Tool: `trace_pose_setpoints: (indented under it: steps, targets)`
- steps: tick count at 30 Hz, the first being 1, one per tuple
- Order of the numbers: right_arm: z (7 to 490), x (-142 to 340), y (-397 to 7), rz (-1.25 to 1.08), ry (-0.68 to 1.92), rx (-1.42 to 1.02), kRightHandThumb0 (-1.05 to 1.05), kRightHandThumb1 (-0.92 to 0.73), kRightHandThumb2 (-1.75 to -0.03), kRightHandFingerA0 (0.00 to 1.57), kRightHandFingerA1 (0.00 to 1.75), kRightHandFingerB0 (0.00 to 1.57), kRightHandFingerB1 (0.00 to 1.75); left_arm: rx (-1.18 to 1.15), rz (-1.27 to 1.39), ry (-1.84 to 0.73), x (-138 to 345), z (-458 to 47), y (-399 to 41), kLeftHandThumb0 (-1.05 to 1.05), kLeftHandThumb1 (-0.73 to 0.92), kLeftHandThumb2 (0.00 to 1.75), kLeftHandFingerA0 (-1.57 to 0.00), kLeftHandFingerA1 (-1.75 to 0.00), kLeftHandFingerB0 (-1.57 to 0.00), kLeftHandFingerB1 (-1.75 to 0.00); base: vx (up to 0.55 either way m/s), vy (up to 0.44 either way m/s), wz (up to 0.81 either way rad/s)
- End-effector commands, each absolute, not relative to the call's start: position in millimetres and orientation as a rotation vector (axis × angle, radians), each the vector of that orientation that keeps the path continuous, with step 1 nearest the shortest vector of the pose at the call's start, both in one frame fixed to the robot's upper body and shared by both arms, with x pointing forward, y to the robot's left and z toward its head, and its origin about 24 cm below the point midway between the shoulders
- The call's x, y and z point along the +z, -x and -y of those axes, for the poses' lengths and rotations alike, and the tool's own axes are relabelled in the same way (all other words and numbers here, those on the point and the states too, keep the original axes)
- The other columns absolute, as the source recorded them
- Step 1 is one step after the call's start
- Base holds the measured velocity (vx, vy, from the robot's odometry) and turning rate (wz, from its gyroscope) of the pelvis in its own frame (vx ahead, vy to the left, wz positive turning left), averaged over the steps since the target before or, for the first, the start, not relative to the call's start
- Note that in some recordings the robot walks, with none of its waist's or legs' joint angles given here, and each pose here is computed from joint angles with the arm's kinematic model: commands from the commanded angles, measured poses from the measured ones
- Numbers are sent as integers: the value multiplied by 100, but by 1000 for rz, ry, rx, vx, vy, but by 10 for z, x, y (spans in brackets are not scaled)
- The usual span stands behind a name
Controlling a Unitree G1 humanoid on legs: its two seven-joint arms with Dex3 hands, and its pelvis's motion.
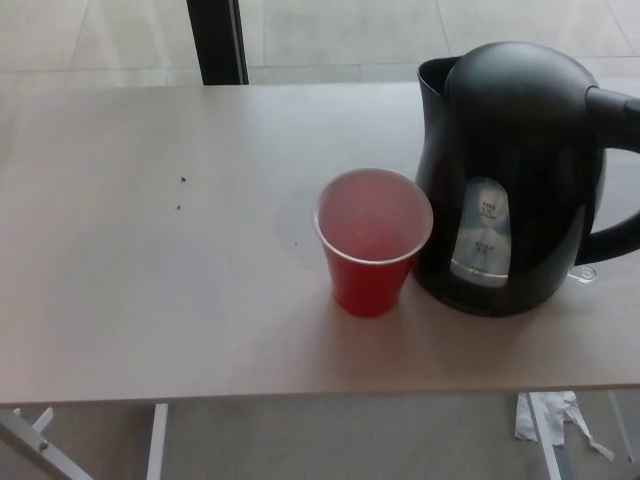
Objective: The robot uses its right hand to lift up a kettle kept on the middle of the desk by its handle and tilt it into a glass kept next to it to pour out water
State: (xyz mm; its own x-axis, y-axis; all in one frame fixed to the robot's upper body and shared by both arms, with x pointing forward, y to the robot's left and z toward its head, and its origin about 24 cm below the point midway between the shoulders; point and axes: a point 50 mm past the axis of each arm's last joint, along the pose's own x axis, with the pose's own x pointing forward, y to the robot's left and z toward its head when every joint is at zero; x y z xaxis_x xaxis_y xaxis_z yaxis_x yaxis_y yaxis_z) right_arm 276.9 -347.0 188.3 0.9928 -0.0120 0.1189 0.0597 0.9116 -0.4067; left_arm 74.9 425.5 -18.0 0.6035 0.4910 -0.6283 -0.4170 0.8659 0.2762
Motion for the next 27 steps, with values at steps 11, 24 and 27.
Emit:
trace_pose_setpoints:
  steps: [11, 24, 27]
  targets:
    - [3014, 1213, -2910, -211, 442, 153, -77, -59, -58, 25, 40, 5, 22, 485, -764, -103, -155, -4236, -775, -72, 54, 95, -49, -63, -27, -54, 0, 0, 0]
    - [2964, 1149, -2958, -233, 433, 67, -71, -45, -83, 27, 50, 15, 40, 493, -761, -93, -145, -4241, -770, -72, 70, 62, -57, -57, -34, -45, 0, 0, 0]
    - [2920, 1153, -2975, -210, 423, 72, -69, -46, -83, 28, 51, 18, 41, 489, -762, -102, -145, -4228, -773, -76, 56, 95, -54, -65, -31, -55, 0, 0, 0]
